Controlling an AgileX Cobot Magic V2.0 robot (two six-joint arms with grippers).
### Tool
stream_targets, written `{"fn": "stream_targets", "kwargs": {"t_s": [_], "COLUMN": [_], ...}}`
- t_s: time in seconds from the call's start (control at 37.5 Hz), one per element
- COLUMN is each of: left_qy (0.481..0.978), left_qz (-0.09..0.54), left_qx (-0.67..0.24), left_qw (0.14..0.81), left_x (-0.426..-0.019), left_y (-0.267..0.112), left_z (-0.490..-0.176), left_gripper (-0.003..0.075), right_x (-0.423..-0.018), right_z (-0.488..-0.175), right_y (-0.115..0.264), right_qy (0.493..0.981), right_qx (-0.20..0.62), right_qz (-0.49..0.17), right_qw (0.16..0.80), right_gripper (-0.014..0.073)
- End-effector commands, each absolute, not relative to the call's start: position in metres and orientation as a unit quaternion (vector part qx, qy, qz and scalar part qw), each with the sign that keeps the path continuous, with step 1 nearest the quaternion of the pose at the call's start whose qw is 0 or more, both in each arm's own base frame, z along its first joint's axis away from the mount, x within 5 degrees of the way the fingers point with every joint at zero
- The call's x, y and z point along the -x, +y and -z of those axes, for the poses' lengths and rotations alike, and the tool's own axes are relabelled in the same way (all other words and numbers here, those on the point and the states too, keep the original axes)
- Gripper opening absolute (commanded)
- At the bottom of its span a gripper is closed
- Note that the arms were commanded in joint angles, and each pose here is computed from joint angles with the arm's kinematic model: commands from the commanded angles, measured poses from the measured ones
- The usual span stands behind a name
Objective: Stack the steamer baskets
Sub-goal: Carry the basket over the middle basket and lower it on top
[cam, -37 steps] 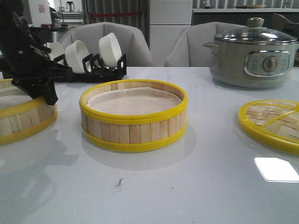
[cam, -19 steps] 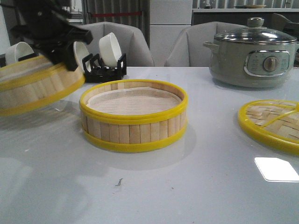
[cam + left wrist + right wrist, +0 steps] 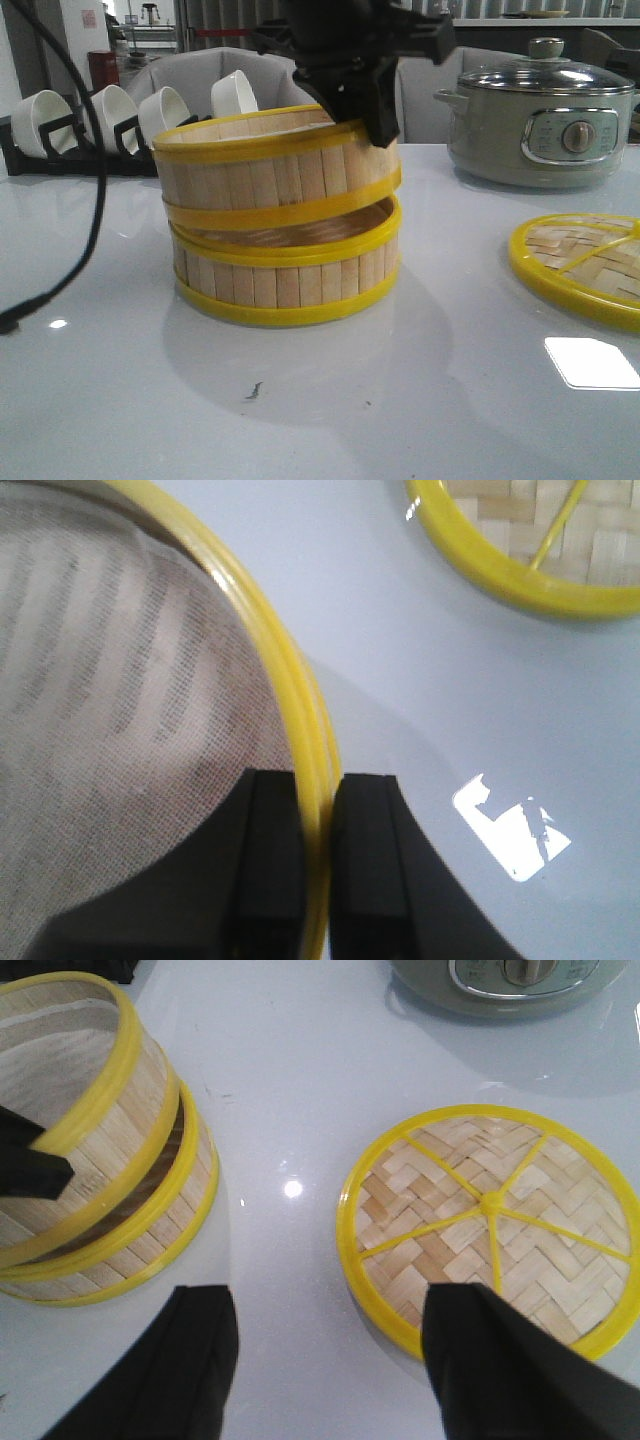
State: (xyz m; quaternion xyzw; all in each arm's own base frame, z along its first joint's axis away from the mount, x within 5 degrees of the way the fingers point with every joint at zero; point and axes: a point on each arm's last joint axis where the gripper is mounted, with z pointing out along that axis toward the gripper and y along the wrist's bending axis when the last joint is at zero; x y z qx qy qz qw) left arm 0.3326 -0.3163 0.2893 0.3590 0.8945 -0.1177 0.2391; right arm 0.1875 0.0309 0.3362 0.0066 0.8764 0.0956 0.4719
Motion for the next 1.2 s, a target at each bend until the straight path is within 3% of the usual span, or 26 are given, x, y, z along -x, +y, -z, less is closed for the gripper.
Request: {"fn": "stream_targets", "kwargs": {"t_s": [0.0,0.72,1.17], "left_qy": [0.866,0.867,0.867], "left_qz": [0.135,0.086,0.089], "left_qx": [-0.371,-0.388,-0.384], "left_qw": [0.306,0.301,0.304], "left_x": [-0.324,-0.329,-0.330], "left_y": [-0.325,-0.324,-0.324], "left_z": [-0.322,-0.311,-0.311], "left_gripper": [0.0087,0.0087,0.0092], "right_x": [-0.190,-0.189,-0.189], "right_z": [-0.355,-0.353,-0.353], "right_y": [0.029,0.029,0.029], "right_qy": [0.849,0.853,0.853], "right_qx": [-0.010,-0.010,-0.010], "right_qz": [-0.099,-0.099,-0.099], "right_qw": [0.519,0.512,0.512], "right_gripper": [0.0516,0.0516,0.0516]}}
